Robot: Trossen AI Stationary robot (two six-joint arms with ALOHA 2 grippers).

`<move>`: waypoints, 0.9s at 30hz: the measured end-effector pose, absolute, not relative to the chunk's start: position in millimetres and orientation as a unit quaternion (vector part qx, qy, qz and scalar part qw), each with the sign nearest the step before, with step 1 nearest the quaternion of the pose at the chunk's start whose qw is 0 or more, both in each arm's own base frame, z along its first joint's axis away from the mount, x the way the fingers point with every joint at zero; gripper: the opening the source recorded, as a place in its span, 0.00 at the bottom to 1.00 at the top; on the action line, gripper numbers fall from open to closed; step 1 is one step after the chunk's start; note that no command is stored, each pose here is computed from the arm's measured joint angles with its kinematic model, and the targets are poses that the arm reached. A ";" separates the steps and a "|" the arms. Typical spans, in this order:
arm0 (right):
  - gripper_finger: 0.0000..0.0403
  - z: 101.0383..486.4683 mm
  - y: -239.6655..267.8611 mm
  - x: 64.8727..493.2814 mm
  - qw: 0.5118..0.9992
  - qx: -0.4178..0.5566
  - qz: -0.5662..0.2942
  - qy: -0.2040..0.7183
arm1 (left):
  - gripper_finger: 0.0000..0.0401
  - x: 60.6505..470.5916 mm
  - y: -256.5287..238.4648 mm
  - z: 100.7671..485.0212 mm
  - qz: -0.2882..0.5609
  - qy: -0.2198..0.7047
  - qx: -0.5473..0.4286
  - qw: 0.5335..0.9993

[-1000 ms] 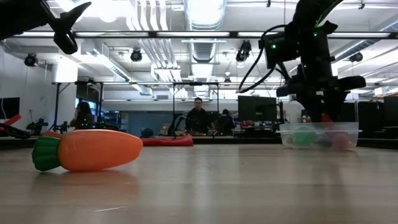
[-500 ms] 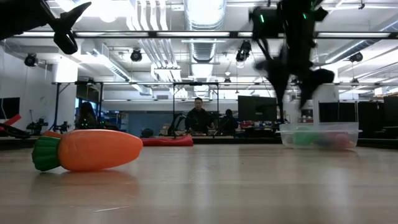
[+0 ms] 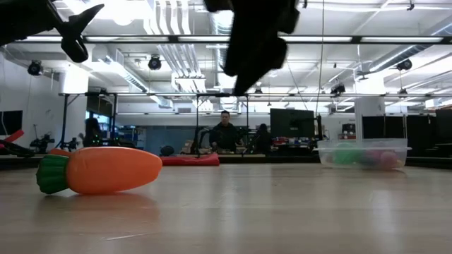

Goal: Pick and placing Produce into tupperware
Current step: Put the orange carrot into the transparent container

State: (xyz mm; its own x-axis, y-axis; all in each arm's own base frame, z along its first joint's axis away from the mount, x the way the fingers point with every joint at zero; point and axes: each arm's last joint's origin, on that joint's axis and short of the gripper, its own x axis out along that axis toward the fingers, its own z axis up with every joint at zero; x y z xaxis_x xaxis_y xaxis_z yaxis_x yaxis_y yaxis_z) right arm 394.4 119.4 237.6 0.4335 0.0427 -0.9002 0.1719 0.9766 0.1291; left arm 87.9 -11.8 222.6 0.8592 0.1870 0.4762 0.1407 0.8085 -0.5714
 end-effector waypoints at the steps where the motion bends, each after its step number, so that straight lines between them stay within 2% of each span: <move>1: 0.64 233.3 131.3 401.7 0.842 0.081 -0.028 0.532 | 0.48 87.9 -11.8 222.6 0.013 -0.265 -0.309 0.913; 8: 0.64 202.7 177.0 445.1 0.841 0.014 0.010 0.541 | 0.48 87.9 -11.8 222.6 0.012 -0.265 -0.309 0.913; 19: 0.64 187.2 187.5 488.5 0.850 -0.005 0.002 0.527 | 0.48 87.7 -11.8 222.8 0.011 -0.266 -0.310 0.913; 27: 0.64 181.3 188.7 496.9 0.855 -0.044 0.027 0.516 | 0.48 87.7 -11.8 222.8 0.011 -0.266 -0.310 0.913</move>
State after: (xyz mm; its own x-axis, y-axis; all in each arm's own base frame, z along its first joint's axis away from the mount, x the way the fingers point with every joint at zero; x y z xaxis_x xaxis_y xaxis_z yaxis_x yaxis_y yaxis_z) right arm 496.9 188.7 181.3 0.4652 0.0008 -0.8852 -0.0920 0.9946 -0.0474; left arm 87.7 -11.8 222.8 0.8582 0.1850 0.4788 0.1453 0.8070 -0.5724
